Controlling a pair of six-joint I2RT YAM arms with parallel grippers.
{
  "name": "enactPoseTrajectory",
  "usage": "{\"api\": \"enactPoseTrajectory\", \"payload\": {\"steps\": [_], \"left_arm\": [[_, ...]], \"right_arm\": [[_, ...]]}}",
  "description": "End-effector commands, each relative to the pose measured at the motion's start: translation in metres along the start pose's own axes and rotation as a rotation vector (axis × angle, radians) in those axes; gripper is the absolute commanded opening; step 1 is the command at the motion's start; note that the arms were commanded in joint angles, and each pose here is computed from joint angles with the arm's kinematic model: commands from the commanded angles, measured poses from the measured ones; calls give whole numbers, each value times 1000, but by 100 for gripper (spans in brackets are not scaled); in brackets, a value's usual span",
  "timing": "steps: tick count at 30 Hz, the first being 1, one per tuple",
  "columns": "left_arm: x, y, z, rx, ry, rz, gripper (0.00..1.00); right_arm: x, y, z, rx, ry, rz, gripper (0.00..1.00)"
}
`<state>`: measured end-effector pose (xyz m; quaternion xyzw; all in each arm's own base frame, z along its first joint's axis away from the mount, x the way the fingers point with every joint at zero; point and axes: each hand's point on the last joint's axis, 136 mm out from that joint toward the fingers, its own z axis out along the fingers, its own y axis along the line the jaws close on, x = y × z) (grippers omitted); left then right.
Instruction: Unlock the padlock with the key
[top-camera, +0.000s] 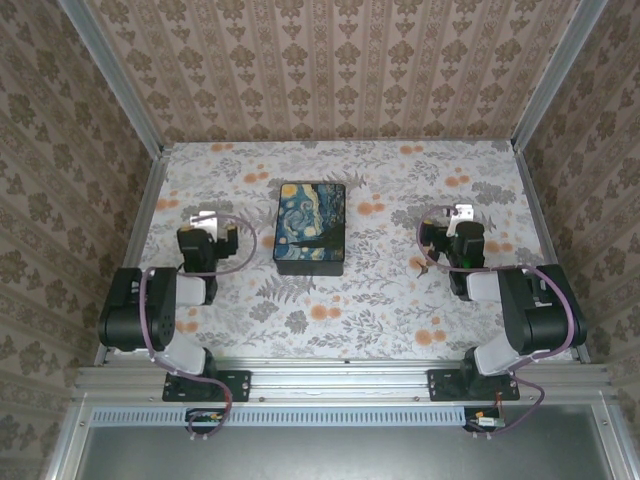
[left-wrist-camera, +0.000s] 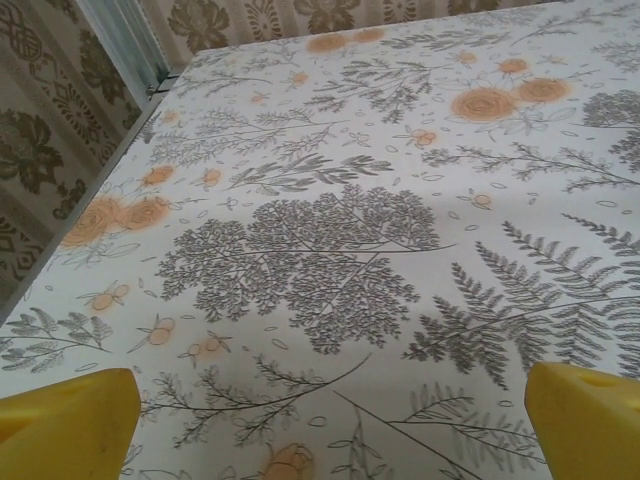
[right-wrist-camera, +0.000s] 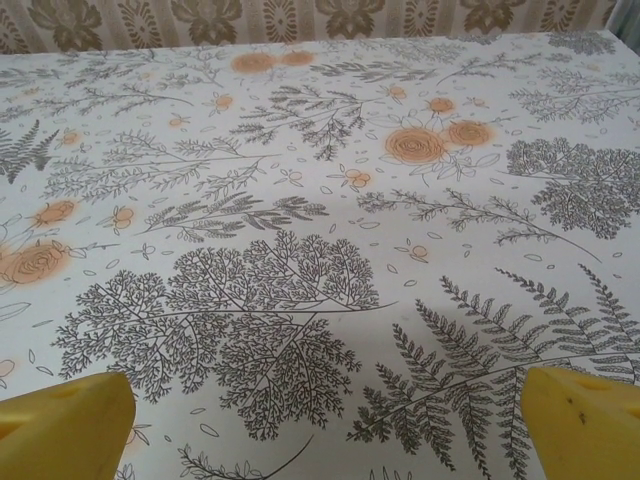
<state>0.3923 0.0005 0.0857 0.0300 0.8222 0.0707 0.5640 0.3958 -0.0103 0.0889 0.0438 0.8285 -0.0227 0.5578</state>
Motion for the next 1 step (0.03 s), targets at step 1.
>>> {"api": "enactPoseTrajectory", "payload": {"steps": [1], "left_arm": [[-12,-8,-2,44,-45,17,100]], "right_arm": [[-9,1,0,-12,-35,-4,100]]}}
